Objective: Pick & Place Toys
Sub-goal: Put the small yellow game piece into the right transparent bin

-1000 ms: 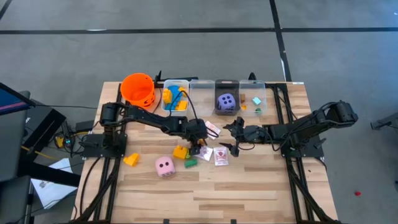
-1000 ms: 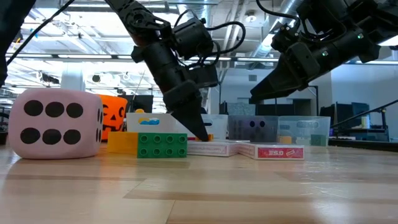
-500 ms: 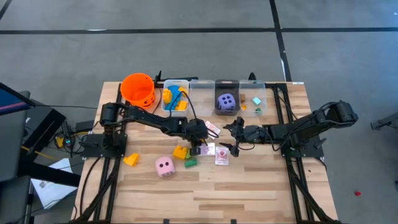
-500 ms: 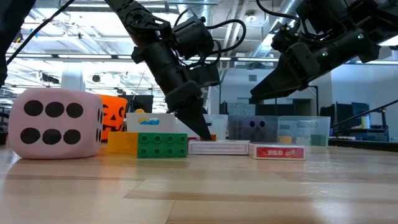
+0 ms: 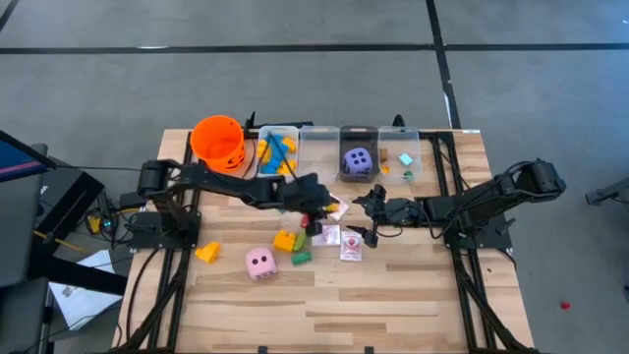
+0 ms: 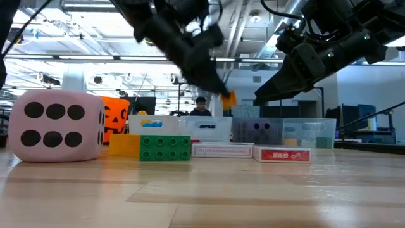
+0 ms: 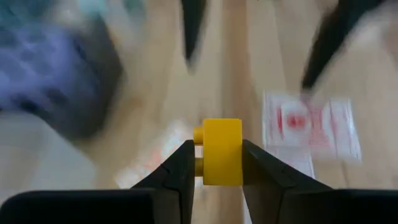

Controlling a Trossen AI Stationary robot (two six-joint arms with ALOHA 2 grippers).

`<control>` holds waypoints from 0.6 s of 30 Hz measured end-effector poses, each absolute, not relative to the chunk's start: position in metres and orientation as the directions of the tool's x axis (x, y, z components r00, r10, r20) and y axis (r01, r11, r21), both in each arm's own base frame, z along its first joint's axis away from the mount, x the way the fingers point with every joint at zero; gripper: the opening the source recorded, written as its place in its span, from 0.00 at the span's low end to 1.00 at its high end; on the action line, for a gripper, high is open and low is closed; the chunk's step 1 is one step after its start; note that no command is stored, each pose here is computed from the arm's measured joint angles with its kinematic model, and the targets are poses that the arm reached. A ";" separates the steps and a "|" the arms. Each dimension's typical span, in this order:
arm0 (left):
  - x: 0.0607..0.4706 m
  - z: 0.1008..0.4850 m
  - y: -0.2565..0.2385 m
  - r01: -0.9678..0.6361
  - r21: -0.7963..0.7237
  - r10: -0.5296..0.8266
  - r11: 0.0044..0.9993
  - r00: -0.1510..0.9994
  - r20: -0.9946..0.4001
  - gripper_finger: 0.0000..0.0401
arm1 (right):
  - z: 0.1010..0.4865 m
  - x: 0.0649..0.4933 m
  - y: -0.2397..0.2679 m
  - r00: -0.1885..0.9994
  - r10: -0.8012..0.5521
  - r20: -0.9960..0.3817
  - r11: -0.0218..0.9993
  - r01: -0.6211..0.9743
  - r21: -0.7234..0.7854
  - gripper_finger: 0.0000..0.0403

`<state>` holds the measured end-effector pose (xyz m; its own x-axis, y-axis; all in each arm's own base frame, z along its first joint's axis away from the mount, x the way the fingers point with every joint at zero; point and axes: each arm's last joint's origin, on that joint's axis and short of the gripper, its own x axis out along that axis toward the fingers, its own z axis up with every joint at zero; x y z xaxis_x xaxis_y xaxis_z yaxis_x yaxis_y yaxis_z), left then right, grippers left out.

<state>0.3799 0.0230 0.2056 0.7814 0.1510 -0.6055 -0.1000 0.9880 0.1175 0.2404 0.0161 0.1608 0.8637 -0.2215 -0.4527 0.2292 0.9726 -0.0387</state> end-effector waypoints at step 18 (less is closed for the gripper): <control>0.319 0.301 0.036 -0.494 0.323 0.590 0.807 0.700 -0.404 0.23 | 0.161 0.240 0.016 0.863 -0.222 -0.454 0.973 0.229 -0.039 0.95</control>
